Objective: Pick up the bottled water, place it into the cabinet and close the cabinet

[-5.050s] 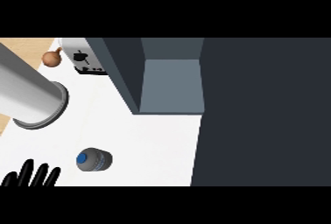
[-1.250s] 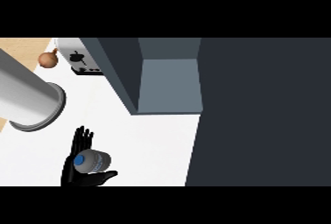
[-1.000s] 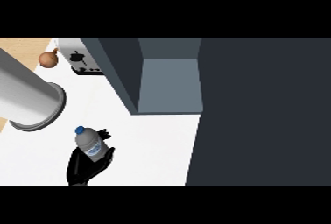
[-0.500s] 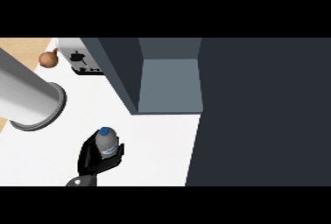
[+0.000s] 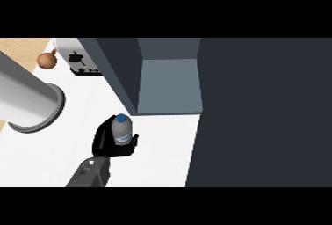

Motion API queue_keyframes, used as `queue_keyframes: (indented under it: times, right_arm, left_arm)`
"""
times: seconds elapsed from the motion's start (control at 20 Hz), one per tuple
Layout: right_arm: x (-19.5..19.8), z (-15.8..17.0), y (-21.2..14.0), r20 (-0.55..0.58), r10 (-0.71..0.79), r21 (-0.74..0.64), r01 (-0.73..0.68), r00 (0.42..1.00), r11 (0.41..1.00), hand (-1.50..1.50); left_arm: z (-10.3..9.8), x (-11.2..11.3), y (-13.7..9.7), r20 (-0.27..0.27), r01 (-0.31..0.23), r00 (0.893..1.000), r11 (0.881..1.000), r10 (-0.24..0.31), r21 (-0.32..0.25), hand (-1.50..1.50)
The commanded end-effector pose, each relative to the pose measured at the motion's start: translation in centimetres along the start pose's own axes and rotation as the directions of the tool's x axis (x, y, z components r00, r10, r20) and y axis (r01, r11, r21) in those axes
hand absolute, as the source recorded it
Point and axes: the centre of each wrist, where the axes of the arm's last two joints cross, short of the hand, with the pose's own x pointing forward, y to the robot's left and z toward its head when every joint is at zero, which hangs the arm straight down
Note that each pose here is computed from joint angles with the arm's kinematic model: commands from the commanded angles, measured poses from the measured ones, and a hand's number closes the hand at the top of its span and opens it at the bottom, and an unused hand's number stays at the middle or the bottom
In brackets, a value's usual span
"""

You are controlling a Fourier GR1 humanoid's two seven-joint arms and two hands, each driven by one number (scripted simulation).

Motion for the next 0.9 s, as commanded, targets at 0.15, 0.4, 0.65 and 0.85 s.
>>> queue_keyframes:
  times: [0.15, 0.4, 0.65, 0.85]
  right_arm:
    - [1.8, 2.2, -1.8, 0.041, -0.097, 0.01, 0.097, 0.994, 0.995, -1.5]
    - [0.3, 1.4, -3.2, 0.059, -0.098, -0.033, 0.1, 0.993, 0.994, -1.5]
    - [-0.4, 1.3, -4.5, 0.044, -0.078, -0.05, 0.081, 0.996, 0.996, -1.5]
    - [-1.7, 1.4, -5.1, 0.034, -0.105, -0.057, 0.107, 0.994, 0.993, -1.5]
  left_arm:
    - [-3.3, 1.4, -2.6, 0.015, -0.11, 0.994, 0.991, 0.112, -0.072, 1.5]
    - [-5.6, 2.1, -5.5, 0.0, -0.121, 0.993, 0.989, 0.122, -0.088, 1.5]
    - [-6.9, 4.1, -8.8, -0.009, -0.153, 0.988, 0.984, 0.153, -0.096, 1.5]
    - [-8.8, 6.0, -10.9, 0.002, -0.13, 0.991, 0.987, 0.131, -0.091, 1.5]
